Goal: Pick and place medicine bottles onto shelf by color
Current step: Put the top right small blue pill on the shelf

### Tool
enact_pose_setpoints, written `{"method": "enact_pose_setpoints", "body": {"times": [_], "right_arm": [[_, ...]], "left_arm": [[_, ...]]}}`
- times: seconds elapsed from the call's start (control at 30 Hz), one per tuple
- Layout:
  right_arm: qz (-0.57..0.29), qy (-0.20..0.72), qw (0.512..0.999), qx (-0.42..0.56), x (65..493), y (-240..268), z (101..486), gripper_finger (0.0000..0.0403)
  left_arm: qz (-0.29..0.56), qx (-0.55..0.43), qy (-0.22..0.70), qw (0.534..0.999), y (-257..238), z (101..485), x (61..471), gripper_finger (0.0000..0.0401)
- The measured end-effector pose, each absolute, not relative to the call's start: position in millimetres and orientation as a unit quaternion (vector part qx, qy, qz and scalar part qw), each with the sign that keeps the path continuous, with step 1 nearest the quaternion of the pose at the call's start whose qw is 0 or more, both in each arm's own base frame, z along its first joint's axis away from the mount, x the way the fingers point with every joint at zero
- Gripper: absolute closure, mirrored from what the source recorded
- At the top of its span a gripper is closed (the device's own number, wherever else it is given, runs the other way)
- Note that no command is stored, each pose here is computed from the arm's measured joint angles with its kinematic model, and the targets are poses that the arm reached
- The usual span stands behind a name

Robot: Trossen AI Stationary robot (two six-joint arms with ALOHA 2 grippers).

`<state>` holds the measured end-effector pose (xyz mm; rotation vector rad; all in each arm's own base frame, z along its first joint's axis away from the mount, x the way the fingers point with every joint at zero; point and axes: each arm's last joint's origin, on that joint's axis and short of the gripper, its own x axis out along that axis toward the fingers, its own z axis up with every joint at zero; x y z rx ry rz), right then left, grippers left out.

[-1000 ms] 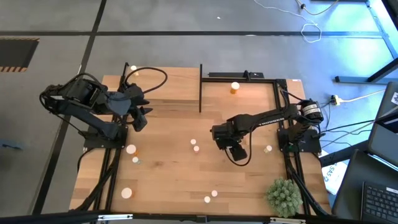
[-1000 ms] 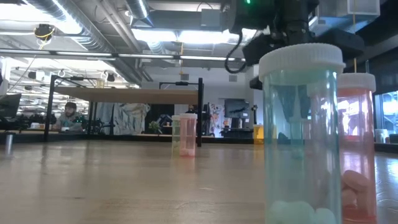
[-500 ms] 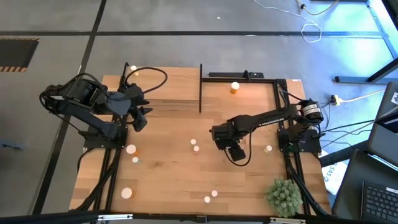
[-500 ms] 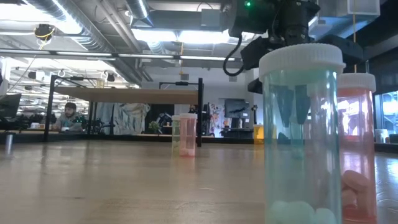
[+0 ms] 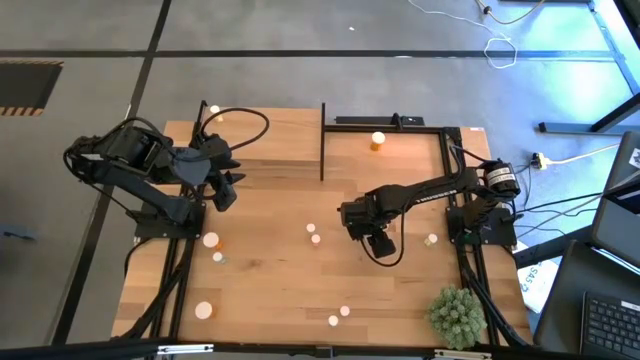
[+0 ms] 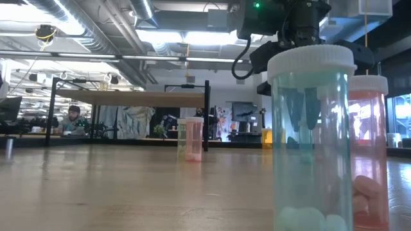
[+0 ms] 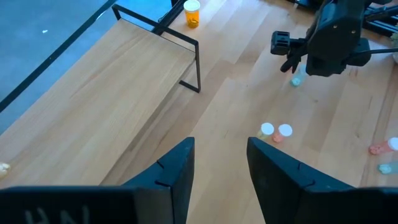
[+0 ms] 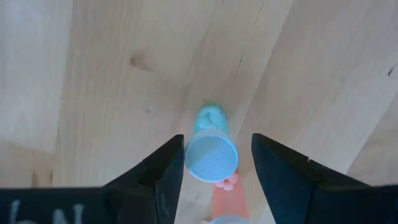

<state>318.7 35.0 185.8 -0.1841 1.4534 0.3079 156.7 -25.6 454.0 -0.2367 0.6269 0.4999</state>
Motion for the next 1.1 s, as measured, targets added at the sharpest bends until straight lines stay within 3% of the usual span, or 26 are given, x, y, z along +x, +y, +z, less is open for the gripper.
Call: {"method": "enact_pose_setpoints", "body": {"times": [0.17,0.53,1.1], "right_arm": [[0.140,0.661,0.733,-0.082,318.7,35.1,185.8,0.0218],[0.133,0.663,0.734,-0.064,318.6,35.6,185.8,0.0277],[0.122,0.663,0.738,-0.023,322.5,37.1,195.6,0.0273]], "left_arm": [[0.243,-0.115,0.304,0.914,-25.6,454.0,156.7,0.0260],[0.243,-0.115,0.304,0.914,-25.6,454.0,156.7,0.0260],[0.243,-0.115,0.304,0.914,-25.6,454.0,156.7,0.0260]]}}
